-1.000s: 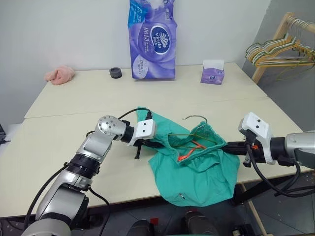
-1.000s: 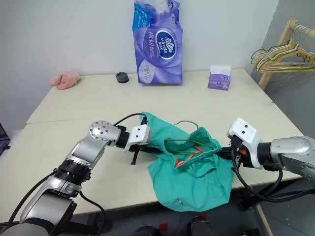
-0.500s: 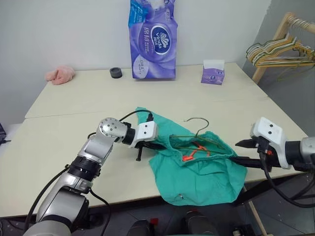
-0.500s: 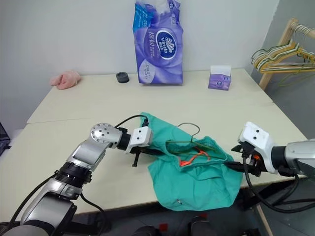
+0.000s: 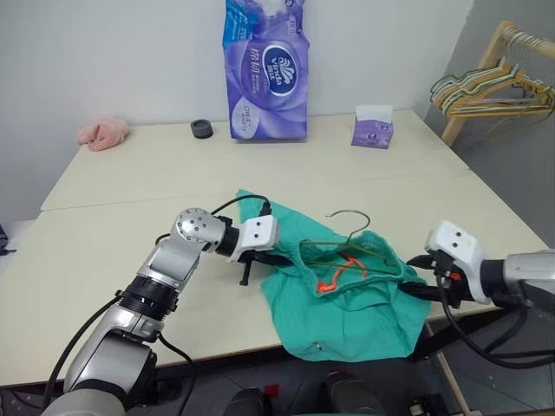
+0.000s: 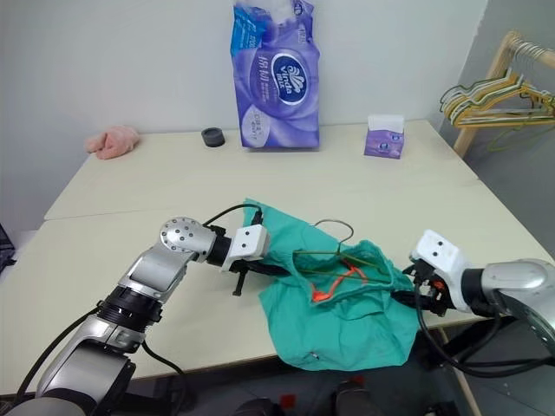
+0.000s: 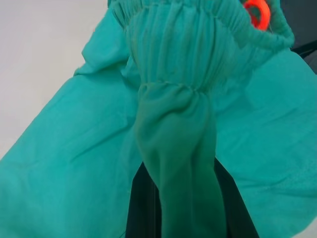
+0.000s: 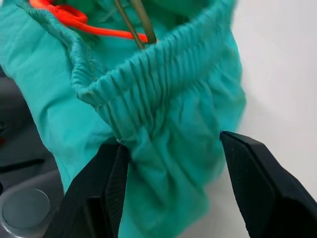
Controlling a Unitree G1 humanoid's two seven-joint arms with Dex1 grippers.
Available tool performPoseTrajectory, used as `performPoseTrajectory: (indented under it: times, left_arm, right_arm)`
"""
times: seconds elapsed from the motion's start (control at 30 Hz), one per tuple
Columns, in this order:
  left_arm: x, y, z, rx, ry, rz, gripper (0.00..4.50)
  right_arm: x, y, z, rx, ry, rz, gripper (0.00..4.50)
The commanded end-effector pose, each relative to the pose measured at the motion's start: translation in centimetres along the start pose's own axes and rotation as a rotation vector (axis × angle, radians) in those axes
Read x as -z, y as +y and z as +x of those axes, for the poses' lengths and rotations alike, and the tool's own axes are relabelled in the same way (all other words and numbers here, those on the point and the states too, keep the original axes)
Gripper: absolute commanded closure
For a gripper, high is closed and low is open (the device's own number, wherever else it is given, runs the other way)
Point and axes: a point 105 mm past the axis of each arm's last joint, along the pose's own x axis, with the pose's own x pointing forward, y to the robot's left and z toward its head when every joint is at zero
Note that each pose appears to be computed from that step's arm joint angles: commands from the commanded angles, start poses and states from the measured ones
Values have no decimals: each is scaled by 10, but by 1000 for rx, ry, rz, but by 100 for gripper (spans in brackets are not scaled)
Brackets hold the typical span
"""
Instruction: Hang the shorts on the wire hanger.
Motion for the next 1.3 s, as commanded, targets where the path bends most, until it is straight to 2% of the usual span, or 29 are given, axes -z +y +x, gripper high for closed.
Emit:
performPoseTrajectory:
  times: [0.03,0.17,0.3,0.4,0.47,0.5,0.73,0.93,1.13,1.3]
  left_arm:
    - [-13,5,-5,-17,-24,46,450]
    - [-12,4,-8,-22,-18,45,450]
    - [-11,4,-9,-29,-15,43,450]
    - [-11,3,-10,-29,-14,42,450]
    - [-10,3,-10,-26,-12,42,450]
    - [-10,3,-9,-23,-12,43,450]
    - [-12,4,-7,-9,-14,53,450]
    - [-14,6,-7,-5,-16,60,450]
    - [-16,5,-6,9,-25,67,450]
    - [-18,4,-6,14,-30,69,450]
  right_arm:
    - [-9,-2,2,-28,-18,-42,148]
    - [-11,-7,-10,-15,0,-69,148]
    - [-18,-1,-23,-3,-45,-27,148]
    - [-15,4,-27,21,-49,-8,87]
    - [-15,9,-29,30,-61,12,21]
    - [-15,8,-28,62,-70,35,2]
    - [-7,15,-12,157,-54,89,2]
    - [4,20,-1,132,0,57,2]
    - [5,0,3,123,32,1,2]
    - [-2,-7,11,31,34,-25,2]
